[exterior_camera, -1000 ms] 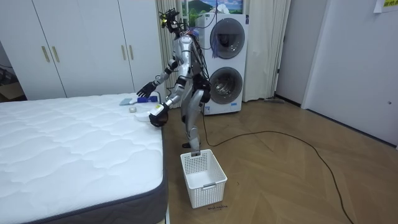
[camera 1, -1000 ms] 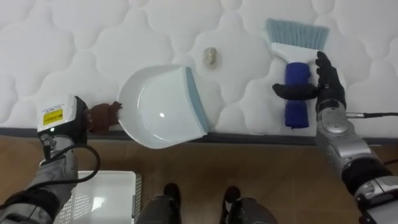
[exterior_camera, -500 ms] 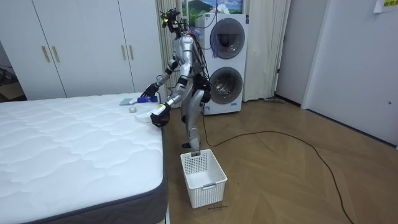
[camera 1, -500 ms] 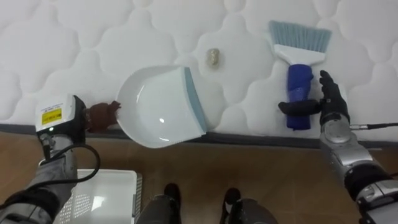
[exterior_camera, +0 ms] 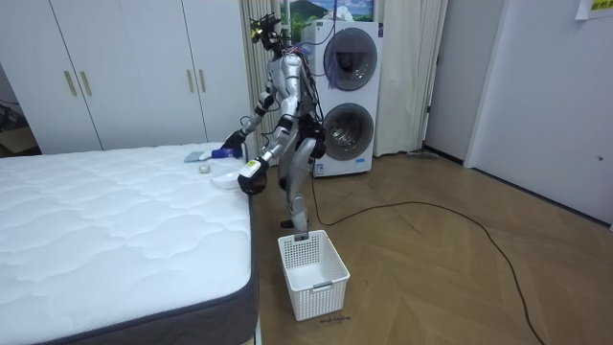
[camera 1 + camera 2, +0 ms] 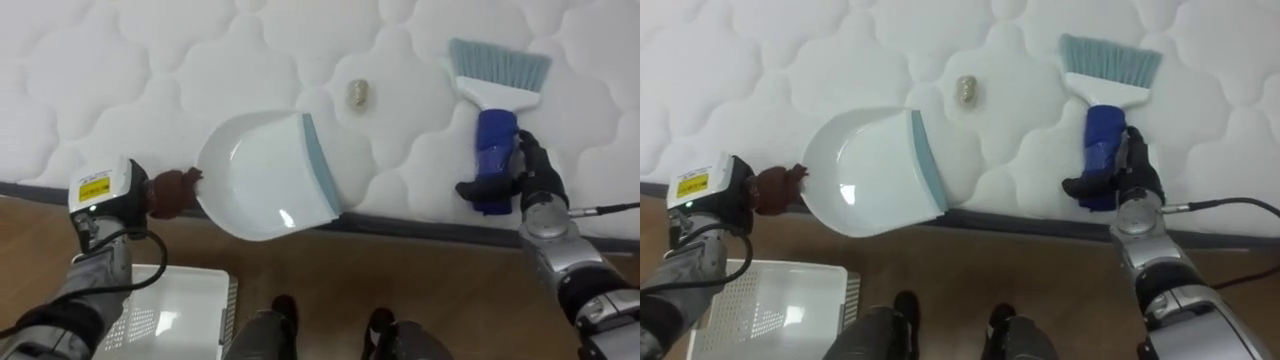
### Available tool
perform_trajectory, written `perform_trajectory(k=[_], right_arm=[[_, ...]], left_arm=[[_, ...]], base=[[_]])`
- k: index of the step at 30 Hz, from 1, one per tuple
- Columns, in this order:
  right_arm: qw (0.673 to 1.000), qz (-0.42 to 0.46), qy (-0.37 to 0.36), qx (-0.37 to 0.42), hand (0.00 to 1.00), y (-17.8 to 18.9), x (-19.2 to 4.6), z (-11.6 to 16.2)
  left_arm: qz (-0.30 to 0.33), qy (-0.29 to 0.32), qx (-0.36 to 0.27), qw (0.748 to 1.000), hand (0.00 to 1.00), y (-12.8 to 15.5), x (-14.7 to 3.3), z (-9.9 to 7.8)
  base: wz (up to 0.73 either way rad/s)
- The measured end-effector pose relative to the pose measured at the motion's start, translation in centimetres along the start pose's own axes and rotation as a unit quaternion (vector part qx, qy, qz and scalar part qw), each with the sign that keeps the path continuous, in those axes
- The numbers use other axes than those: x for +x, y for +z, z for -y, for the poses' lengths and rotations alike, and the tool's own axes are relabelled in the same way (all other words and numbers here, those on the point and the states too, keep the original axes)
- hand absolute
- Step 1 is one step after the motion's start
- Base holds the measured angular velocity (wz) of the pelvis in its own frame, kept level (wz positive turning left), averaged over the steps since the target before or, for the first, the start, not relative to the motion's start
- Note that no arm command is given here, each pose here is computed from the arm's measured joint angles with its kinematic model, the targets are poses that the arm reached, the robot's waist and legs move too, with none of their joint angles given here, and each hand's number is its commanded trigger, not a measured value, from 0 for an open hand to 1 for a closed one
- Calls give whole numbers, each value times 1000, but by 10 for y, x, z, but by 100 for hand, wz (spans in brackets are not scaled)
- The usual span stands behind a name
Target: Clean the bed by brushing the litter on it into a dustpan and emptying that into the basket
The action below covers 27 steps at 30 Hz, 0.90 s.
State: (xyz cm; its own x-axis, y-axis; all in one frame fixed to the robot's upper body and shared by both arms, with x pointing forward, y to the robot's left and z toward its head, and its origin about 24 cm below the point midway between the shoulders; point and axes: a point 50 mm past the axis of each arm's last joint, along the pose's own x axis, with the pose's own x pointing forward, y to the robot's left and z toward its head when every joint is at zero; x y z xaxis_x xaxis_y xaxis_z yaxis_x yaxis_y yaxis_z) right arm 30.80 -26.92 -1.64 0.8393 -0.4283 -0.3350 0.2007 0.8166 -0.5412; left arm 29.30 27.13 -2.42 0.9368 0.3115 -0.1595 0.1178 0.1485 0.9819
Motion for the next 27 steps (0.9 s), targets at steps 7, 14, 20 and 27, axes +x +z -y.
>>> perform_trajectory(k=[7, 14, 20, 27], right_arm=[[999, 8, -5, -32, 100, 2, 1, 1], [997, 5, -43, -70, 100, 2, 6, 23], [993, -16, -75, -85, 100, 3, 10, 38], [992, -33, -64, -102, 100, -9, 6, 35]], left_arm=[[1, 5, -1, 1000, 100, 2, 2, -3], [-5, 9, -2, 1000, 100, 5, 5, -6], [-3, 10, -8, 1000, 100, 12, 4, -5], [-2, 10, -10, 1000, 100, 14, 4, -4]], base=[[0], [3], [5], [1]])
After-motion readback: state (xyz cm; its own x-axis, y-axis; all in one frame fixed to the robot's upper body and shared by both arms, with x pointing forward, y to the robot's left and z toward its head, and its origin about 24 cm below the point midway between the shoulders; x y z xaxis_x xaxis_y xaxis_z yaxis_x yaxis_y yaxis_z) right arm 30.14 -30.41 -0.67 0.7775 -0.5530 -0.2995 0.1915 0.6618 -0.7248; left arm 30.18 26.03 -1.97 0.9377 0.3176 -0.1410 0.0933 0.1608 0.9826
